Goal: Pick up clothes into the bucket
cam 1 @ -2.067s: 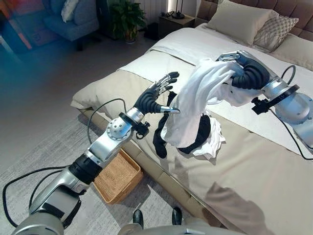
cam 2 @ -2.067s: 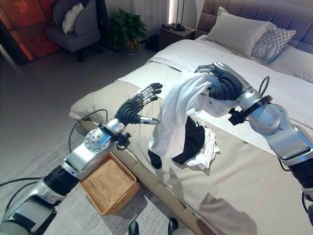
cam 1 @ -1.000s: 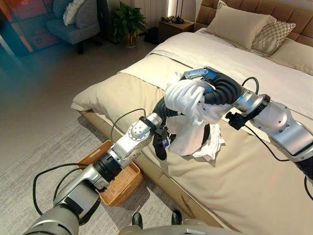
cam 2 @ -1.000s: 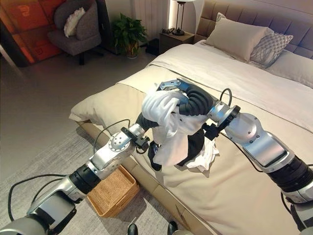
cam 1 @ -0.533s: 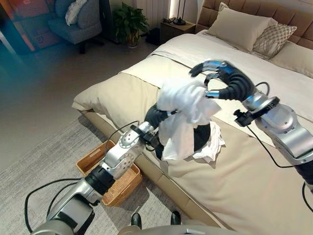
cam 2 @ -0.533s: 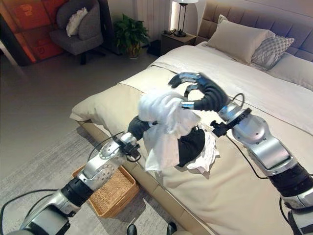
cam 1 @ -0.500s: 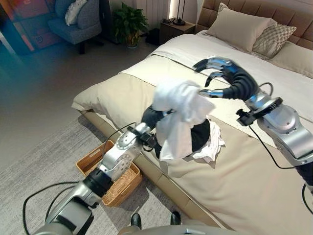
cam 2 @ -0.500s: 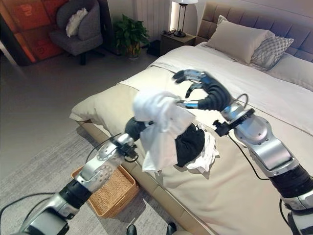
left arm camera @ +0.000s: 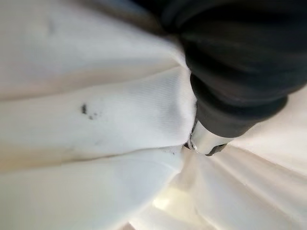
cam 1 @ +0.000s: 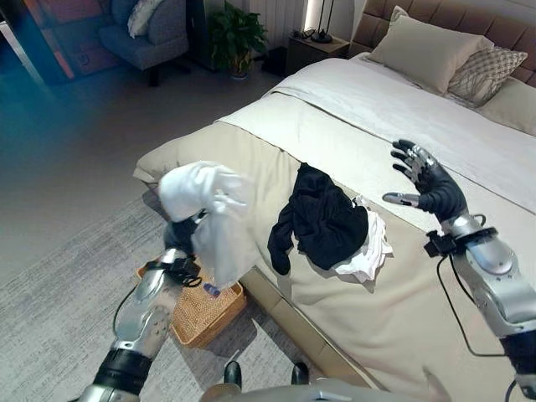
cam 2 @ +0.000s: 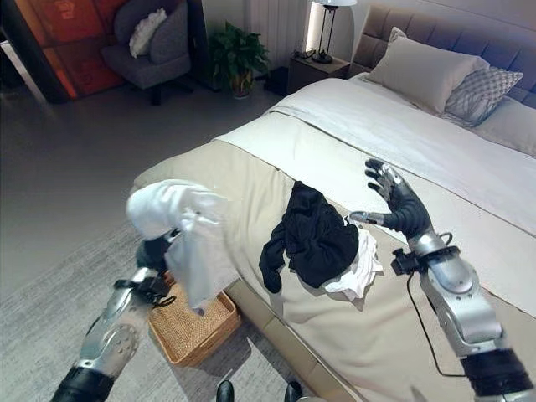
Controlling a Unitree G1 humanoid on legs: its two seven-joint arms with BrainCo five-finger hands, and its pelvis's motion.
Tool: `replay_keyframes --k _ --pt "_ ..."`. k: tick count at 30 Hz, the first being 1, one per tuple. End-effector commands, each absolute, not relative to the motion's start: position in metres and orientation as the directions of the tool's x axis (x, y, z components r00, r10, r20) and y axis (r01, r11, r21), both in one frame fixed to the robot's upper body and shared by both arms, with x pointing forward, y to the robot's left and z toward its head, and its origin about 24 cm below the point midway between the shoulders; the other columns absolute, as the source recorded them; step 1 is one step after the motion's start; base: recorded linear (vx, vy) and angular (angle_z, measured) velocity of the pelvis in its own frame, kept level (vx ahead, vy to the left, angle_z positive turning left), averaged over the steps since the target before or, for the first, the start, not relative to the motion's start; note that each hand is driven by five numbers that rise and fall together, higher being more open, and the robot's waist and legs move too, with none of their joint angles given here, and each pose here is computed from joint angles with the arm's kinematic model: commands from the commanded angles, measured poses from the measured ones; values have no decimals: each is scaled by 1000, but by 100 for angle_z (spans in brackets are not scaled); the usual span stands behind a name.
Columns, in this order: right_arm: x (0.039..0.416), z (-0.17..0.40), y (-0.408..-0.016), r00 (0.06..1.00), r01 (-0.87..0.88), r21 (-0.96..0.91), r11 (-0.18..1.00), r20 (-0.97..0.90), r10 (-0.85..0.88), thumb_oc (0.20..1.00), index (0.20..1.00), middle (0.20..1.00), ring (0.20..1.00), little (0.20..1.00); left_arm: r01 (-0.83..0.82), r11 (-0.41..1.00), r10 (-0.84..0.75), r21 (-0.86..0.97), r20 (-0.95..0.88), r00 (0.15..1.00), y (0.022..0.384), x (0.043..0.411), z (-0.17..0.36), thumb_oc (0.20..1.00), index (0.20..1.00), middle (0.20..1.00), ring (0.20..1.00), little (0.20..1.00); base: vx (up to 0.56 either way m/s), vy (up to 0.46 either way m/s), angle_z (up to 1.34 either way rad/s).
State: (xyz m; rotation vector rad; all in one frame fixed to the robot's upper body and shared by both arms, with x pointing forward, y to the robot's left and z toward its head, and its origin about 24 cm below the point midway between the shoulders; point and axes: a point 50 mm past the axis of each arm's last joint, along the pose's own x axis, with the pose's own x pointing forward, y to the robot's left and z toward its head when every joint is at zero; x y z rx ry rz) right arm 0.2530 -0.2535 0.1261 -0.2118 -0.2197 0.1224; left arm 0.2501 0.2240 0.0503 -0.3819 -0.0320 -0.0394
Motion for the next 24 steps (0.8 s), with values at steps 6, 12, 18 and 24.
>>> replay_keyframes --k 6,12,18,24 --pt "242 51 -271 988 155 -104 982 41 -152 1000 1000 1000 1000 1000 -320 942 331 -101 139 933 285 255 64 200 200 200 200 200 -114 44 0" --pt "231 -4 -270 969 132 -216 967 -179 -173 1000 1000 1000 1000 1000 -457 886 464 -81 157 872 307 264 69 200 200 200 200 200 -153 65 -14" --pt "219 -33 -270 935 86 -334 939 -298 -191 1000 1000 1000 1000 1000 -548 832 553 -90 219 804 323 287 98 200 200 200 200 200 -104 1 0" --pt "219 -34 -275 927 136 -343 930 -287 -242 1000 1000 1000 1000 1000 -592 801 585 -88 325 743 338 305 144 200 200 200 200 200 -45 -10 0"
